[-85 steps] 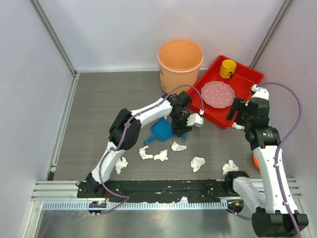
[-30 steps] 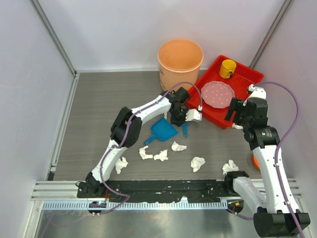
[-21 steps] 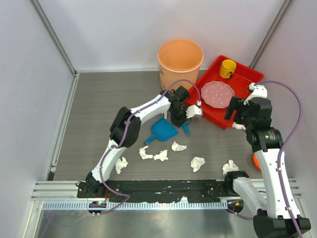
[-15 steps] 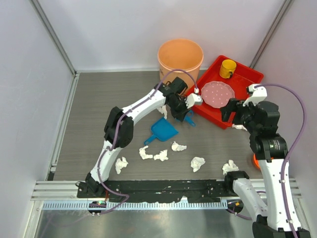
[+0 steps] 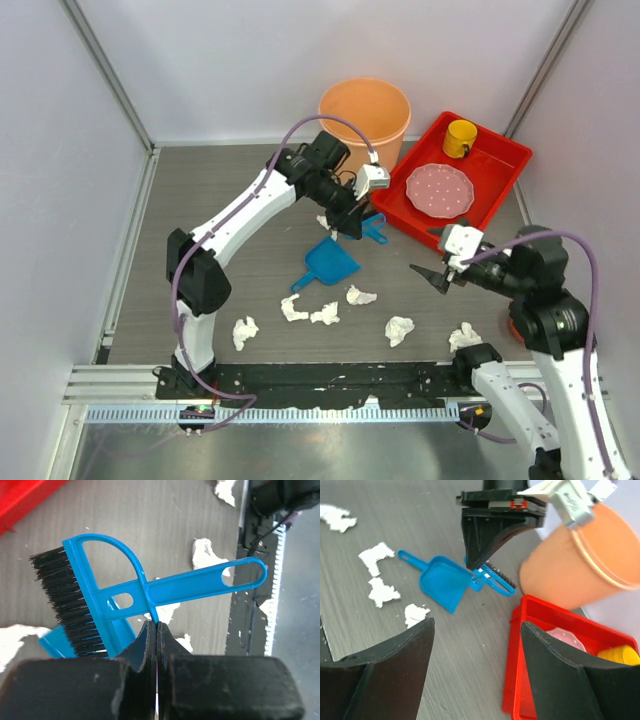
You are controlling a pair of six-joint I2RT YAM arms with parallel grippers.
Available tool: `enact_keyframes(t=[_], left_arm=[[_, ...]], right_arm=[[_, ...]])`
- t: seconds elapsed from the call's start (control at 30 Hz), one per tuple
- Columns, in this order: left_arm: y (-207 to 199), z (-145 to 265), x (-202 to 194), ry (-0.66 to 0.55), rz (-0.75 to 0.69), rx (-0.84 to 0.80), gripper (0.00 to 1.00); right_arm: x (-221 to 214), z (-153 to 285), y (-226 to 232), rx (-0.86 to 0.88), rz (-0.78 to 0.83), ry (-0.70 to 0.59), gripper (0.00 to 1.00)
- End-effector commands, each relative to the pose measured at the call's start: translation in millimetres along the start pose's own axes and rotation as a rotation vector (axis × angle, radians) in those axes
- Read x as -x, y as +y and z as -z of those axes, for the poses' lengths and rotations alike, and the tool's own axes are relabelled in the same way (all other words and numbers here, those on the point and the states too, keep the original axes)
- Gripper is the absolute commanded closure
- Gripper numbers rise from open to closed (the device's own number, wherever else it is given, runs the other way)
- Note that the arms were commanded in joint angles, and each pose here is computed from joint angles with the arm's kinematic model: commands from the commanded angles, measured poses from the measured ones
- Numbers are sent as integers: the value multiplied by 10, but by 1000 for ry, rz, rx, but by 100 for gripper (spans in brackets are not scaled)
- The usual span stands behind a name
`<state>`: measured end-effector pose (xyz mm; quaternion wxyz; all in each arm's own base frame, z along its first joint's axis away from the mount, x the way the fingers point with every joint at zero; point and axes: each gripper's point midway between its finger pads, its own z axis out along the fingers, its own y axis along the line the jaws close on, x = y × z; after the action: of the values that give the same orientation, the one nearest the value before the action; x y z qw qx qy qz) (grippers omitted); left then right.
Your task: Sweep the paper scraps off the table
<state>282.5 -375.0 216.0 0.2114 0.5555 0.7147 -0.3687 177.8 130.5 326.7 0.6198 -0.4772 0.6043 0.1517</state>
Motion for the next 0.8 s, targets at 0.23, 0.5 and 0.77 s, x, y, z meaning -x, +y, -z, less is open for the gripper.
enact_keyframes(t=[0.23, 0.5, 0.77], left_arm=[[-619, 317, -241, 25, 11, -132, 100], [-640, 324, -280, 40, 9, -143, 100], [-631, 300, -256, 43, 10, -160, 100]], right_arm=[[-74, -549, 206, 366, 273, 122, 25], [-134, -831, 433, 483, 348, 167, 34], [-223, -993, 548, 486, 381, 159, 45]])
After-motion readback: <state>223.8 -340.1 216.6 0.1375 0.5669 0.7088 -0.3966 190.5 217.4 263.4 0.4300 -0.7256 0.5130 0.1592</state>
